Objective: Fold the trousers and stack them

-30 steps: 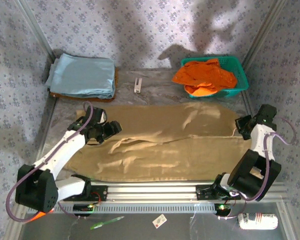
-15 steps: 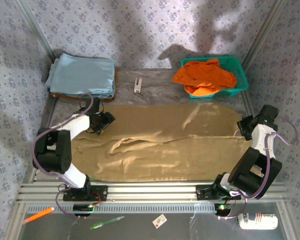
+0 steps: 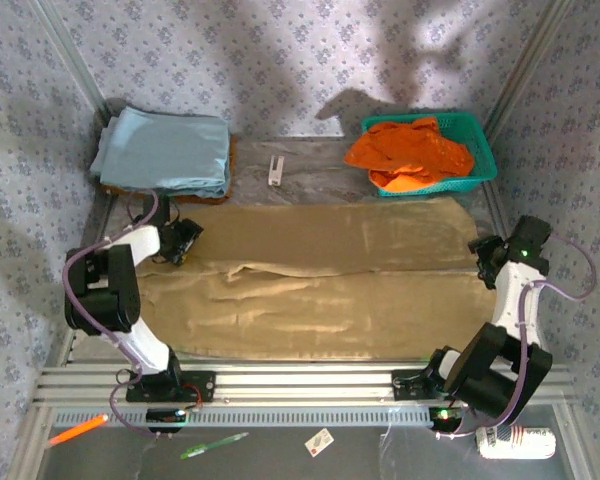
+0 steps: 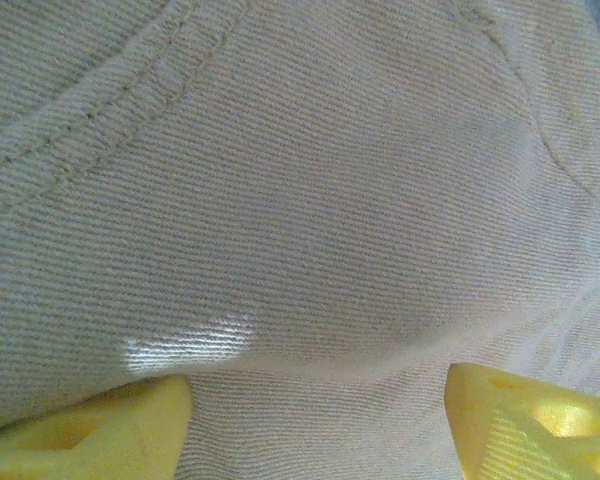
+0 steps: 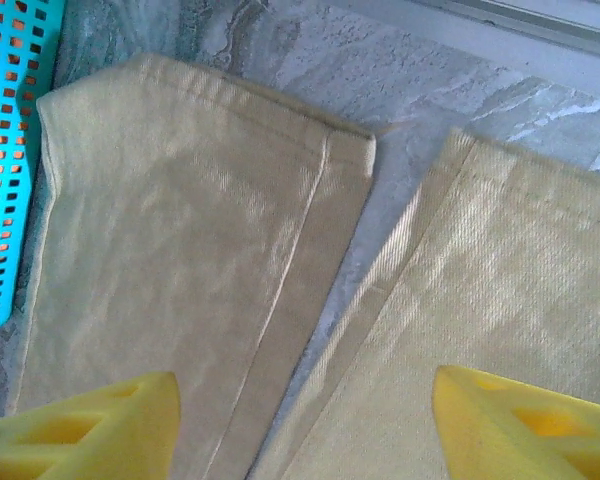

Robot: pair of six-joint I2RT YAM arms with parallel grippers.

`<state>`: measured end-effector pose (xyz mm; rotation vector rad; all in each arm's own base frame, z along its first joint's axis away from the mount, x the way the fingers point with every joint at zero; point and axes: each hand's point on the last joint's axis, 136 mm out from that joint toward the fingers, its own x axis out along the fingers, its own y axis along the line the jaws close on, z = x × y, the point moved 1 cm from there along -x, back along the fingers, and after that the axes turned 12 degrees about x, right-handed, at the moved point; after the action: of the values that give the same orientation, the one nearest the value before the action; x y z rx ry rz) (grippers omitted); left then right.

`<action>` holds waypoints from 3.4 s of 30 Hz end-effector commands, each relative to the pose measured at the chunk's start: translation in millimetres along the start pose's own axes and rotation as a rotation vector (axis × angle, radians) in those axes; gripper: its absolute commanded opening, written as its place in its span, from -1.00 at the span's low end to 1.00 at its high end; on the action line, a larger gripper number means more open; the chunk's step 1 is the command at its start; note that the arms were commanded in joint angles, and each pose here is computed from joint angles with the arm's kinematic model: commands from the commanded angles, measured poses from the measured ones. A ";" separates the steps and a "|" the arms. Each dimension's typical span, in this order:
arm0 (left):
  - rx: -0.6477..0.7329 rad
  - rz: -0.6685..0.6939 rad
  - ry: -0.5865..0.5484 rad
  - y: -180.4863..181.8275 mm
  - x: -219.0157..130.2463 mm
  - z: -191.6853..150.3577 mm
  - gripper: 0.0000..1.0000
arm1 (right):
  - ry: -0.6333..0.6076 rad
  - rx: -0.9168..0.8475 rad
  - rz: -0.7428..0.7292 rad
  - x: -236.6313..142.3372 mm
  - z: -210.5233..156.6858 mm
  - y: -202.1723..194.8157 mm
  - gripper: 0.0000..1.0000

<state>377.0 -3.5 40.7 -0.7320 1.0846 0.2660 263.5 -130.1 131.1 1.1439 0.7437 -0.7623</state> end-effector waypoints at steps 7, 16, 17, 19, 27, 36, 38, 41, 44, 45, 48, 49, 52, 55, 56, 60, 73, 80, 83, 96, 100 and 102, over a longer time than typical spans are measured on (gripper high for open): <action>0.214 0.040 0.107 -25.9 7.6 -10.4 0.57 | 0.099 -0.005 0.045 32.7 -0.9 35.2 0.02; 0.152 0.084 -0.025 1.1 -51.8 -26.2 0.88 | 0.253 -0.103 0.020 89.1 -78.2 41.3 -1.00; 0.142 0.085 -0.030 5.6 -52.1 -29.8 0.88 | 0.261 -0.090 0.008 95.6 -76.8 38.3 -1.00; 0.113 0.097 -0.030 20.0 -48.6 -38.1 0.88 | 0.297 -0.056 -0.021 108.8 -74.2 32.6 -1.00; -0.024 0.149 0.001 70.2 -36.3 -69.7 0.87 | 0.339 0.050 -0.106 134.5 -56.9 12.8 -1.00; -0.009 0.167 -0.053 82.9 -64.0 -95.5 0.85 | 0.331 0.049 -0.012 103.1 -39.9 39.2 -0.90; 0.028 0.162 -0.084 76.4 -75.6 -86.4 0.86 | 0.305 -0.019 -0.006 83.5 -47.6 47.2 -0.79; 0.081 0.153 -0.108 65.6 -92.2 -76.3 0.86 | 0.279 -0.084 -0.041 59.2 -60.0 36.4 -0.73; 0.107 0.125 -0.111 60.2 -99.6 -78.5 0.87 | 0.286 -0.094 -0.090 43.4 -80.0 3.5 -0.70; 0.108 0.116 -0.110 60.3 -100.8 -80.8 0.86 | 0.299 -0.097 -0.101 41.0 -88.0 -8.7 -0.72; 0.099 0.068 -0.085 59.3 -98.0 -93.4 0.86 | 0.314 -0.101 -0.141 38.8 -99.6 -39.7 -0.79; 0.094 0.054 -0.078 59.9 -96.3 -97.3 0.86 | 0.309 -0.096 -0.159 40.1 -98.1 -48.2 -0.82; 0.080 0.031 -0.067 61.7 -88.3 -104.0 0.86 | 0.346 -0.039 -0.201 47.9 -94.7 -67.3 -0.93; 0.058 0.017 -0.048 62.1 -77.6 -107.6 0.86 | 0.386 0.010 -0.224 59.2 -92.0 -72.7 -0.98; 0.054 0.016 -0.045 62.4 -74.2 -107.8 0.86 | 0.384 0.018 -0.237 62.5 -89.9 -73.8 -0.99; 0.012 0.036 -0.039 69.0 -59.9 -105.5 0.89 | 0.348 0.045 -0.254 74.1 -77.9 -69.6 -1.00; -0.065 0.045 -0.050 69.2 -54.6 -75.6 0.90 | 0.291 0.016 -0.224 81.9 -40.9 -24.8 -1.00; -0.060 0.043 -0.077 66.6 -79.0 -75.8 0.91 | 0.306 -0.026 -0.168 67.5 -43.8 -0.3 -1.00; -0.042 0.049 -0.115 63.7 -98.2 -68.9 0.93 | 0.290 -0.069 -0.118 47.9 -51.2 11.2 -0.99; 0.029 -0.019 -0.299 47.4 -194.7 -47.0 0.99 | 0.347 -0.321 0.082 -31.7 -131.9 13.7 -0.16; 0.082 -0.016 -0.322 49.7 -199.2 -49.7 0.95 | 0.384 -0.390 0.086 -31.7 -164.1 -1.1 -0.10; 0.047 0.013 -0.329 57.5 -197.8 -51.7 0.89 | 0.392 -0.431 0.080 -31.3 -174.2 -4.7 -0.09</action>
<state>230.2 29.1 185.5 -0.6429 0.7402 0.3116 231.0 34.7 120.6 0.9512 1.0916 -0.2676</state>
